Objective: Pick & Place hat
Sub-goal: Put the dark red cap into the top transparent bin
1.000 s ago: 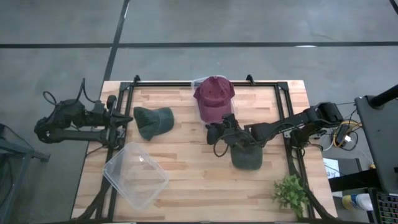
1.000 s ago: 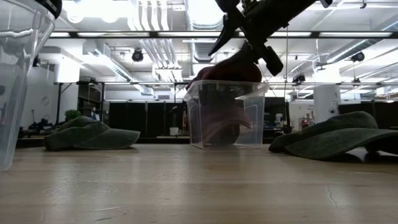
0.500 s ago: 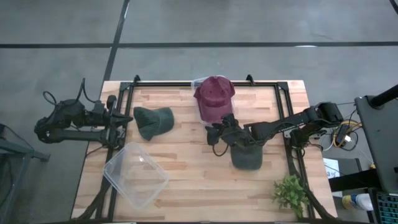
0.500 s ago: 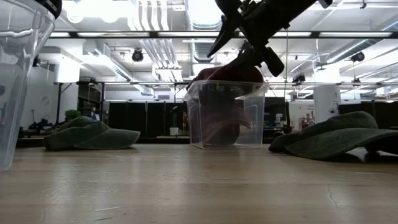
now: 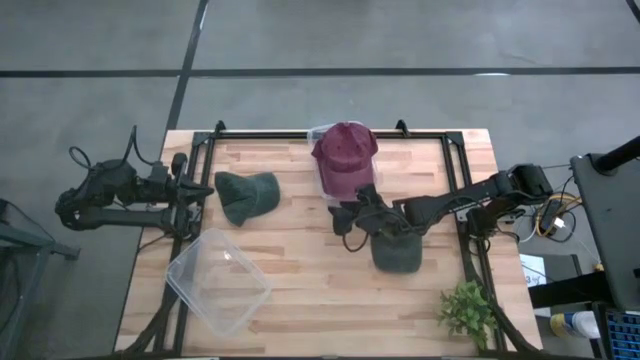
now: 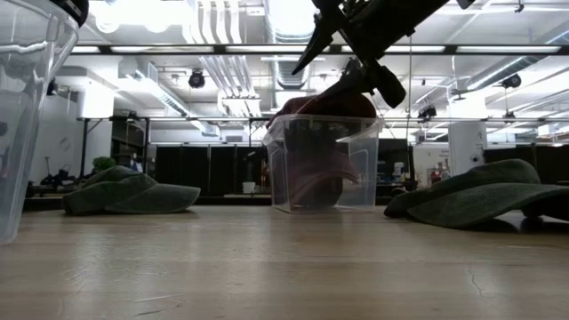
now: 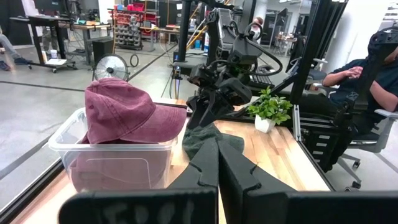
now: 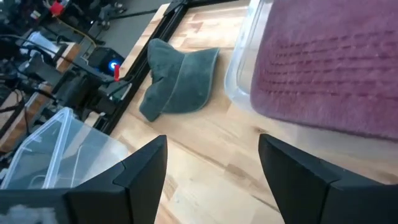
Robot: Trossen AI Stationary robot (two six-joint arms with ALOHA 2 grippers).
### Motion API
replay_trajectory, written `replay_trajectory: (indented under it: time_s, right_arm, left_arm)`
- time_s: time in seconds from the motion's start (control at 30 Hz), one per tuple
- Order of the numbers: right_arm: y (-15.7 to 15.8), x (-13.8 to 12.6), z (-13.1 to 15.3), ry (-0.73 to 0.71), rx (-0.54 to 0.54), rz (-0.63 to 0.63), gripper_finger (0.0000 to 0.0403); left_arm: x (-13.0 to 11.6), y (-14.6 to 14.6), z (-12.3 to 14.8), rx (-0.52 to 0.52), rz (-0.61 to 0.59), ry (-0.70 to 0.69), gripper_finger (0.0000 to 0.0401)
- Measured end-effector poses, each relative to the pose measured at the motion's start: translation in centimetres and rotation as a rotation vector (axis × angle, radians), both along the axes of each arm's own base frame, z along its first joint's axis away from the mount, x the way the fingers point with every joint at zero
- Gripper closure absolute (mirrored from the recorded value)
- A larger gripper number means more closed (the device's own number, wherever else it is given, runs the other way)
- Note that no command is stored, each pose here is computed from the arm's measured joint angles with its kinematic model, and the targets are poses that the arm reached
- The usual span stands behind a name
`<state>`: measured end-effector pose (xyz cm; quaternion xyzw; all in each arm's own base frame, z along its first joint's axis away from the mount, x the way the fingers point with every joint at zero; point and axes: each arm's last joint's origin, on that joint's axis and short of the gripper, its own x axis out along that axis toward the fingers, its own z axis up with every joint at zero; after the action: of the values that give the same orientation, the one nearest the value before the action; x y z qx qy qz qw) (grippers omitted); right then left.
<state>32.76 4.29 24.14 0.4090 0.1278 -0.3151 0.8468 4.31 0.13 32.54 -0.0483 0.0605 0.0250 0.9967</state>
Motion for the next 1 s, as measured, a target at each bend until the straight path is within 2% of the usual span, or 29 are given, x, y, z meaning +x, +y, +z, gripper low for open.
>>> replay_trajectory:
  time_s: [0.4,0.6,0.73,0.87,1.0]
  right_arm:
    - [0.0,0.0,0.0,0.009,-0.009,0.013,0.0106]
    - [0.8,-0.1,0.3,0.012,0.120,0.200,0.0079]
    - [1.6,-0.6,1.1,-0.015,0.152,0.242,0.0072]
    - [2.5,-1.0,2.6,-0.088,0.041,0.270,0.0072]
    - [2.8,-1.4,4.5,-0.174,-0.117,0.219,0.0074]
  left_arm:
    - [0.0,0.0,0.0,-0.001,0.001,0.000,0.0401]
    - [0.0,0.0,0.0,-0.001,0.000,0.000,0.0401]
    - [0.0,0.0,0.0,0.003,0.000,0.000,0.0401]
    - [0.0,0.0,0.0,0.017,-0.002,0.001,0.0401]
    - [0.0,0.0,0.0,0.017,-0.001,0.001,0.0401]
